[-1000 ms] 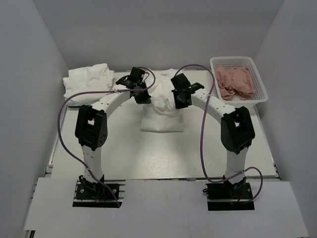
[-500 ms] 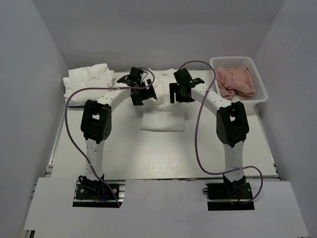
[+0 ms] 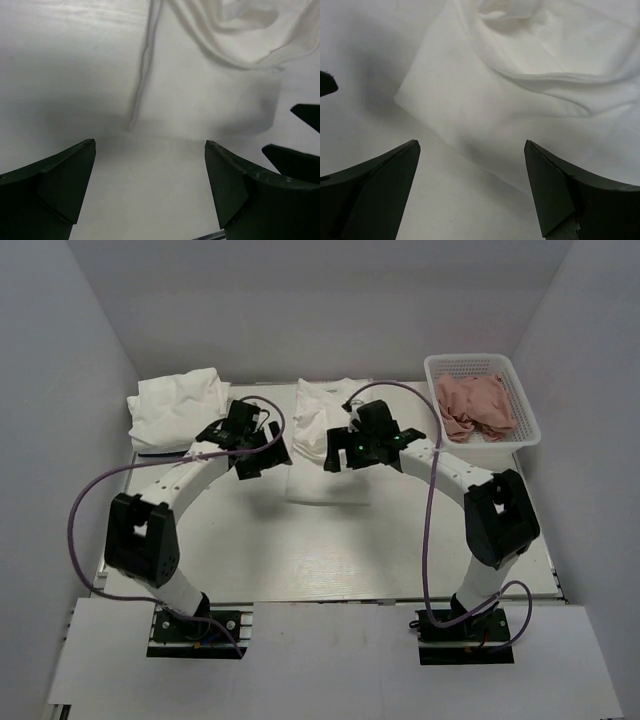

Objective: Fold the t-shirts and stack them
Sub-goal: Fold the folded rectangular tshirt in 1/3 of the way

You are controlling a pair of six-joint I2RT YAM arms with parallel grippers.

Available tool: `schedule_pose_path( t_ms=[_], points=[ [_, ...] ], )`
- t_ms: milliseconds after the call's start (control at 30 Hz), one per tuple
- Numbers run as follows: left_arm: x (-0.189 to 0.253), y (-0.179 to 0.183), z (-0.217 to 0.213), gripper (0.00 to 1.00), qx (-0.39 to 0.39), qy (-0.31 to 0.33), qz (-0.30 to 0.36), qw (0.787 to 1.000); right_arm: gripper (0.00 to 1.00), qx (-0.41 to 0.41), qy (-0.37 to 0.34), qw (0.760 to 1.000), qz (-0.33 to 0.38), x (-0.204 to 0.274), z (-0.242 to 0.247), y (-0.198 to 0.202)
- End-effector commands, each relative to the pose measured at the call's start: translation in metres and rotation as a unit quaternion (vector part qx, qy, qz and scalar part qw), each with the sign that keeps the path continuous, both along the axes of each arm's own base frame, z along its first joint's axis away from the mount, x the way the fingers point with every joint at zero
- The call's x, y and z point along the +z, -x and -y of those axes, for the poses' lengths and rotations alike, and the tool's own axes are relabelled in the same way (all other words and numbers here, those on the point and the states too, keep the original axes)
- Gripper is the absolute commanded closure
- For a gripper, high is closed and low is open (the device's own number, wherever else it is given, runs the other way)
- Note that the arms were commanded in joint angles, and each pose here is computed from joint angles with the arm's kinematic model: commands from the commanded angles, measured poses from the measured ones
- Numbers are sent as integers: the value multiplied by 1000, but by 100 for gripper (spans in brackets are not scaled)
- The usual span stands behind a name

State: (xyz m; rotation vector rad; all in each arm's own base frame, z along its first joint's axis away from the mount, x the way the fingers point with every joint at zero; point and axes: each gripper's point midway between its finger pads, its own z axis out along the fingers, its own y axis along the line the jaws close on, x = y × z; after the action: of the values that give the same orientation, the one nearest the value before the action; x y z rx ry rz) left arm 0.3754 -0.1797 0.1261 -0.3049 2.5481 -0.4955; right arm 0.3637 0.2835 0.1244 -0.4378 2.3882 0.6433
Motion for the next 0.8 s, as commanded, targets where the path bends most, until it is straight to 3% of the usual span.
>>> schedule_pose_path(
  t_ms=[0,167,400,600,633,667,767],
  points=[
    [22,33,-35,0,48,-33,19,998,10,70,-47,996,10,-3,-43,4],
    [26,73,-60,0,80,-52,10,995,10,85,-43,995,3,-19,-69,-6],
    [31,87,-73,0,92,-69,13,993,10,61,-34,997,39,-23,-80,-36],
    [41,85,-72,0,92,-66,19,993,10,-52,9,994,100,-38,-67,-104],
    [41,85,-72,0,92,-66,19,993,10,-91,8,988,125,-12,-62,-128],
    [41,85,-72,0,92,-66,19,993,10,-111,20,986,121,-26,-56,-139],
    [49,87,-73,0,93,-61,31,993,10,-156,10,974,162,-5,-43,-179]
  ],
)
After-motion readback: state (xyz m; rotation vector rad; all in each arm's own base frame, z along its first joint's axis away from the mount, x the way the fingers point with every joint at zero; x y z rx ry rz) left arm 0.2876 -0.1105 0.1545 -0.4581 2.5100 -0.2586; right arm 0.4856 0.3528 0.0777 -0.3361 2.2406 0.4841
